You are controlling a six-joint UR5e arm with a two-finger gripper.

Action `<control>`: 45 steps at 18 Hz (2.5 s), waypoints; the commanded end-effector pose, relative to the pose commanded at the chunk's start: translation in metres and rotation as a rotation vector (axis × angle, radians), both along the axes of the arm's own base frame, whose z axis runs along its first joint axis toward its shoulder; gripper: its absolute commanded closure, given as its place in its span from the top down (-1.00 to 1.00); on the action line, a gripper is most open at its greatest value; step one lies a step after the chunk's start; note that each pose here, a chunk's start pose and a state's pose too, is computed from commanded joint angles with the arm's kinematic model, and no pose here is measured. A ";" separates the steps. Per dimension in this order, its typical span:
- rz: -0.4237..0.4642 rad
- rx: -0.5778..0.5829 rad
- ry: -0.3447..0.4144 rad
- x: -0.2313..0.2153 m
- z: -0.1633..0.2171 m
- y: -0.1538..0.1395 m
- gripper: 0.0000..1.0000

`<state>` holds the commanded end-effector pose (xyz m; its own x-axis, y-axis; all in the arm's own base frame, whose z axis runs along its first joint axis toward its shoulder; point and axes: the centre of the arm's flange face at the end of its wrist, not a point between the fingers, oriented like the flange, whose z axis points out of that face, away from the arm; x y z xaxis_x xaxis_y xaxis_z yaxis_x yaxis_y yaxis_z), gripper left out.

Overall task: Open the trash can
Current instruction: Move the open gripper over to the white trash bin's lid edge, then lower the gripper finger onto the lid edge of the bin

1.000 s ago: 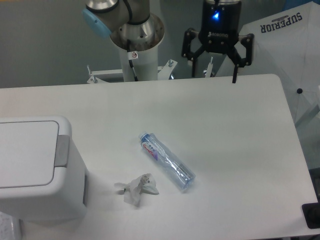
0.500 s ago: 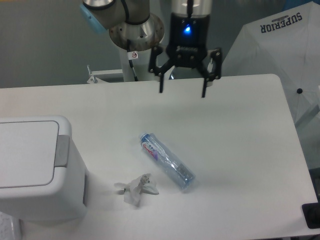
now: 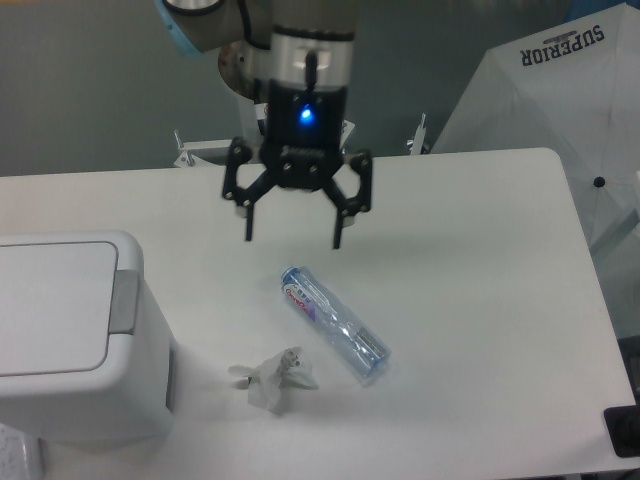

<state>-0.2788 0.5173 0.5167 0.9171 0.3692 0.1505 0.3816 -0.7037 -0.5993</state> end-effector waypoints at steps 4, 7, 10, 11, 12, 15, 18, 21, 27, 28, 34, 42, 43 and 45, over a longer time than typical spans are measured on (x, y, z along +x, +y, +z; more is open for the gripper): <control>0.068 0.033 -0.079 0.012 -0.003 0.029 1.00; 0.095 0.030 -0.136 0.024 -0.011 0.039 1.00; 0.126 0.031 -0.197 0.032 -0.018 0.049 1.00; 0.162 0.032 -0.227 0.030 -0.021 0.050 1.00; 0.186 0.033 -0.248 0.031 -0.022 0.051 1.00; 0.185 0.040 -0.291 0.033 -0.026 0.056 1.00; 0.203 0.037 -0.329 0.032 -0.033 0.059 1.00; 0.210 0.034 -0.337 0.033 -0.035 0.060 1.00; 0.212 0.029 -0.343 0.033 -0.039 0.060 1.00; 0.213 0.026 -0.344 0.033 -0.040 0.060 1.00; 0.206 0.021 -0.344 0.035 -0.043 0.063 1.00; 0.204 0.012 -0.349 0.035 -0.049 0.065 1.00; 0.205 0.011 -0.350 0.035 -0.050 0.065 1.00; 0.205 0.010 -0.349 0.034 -0.050 0.065 1.00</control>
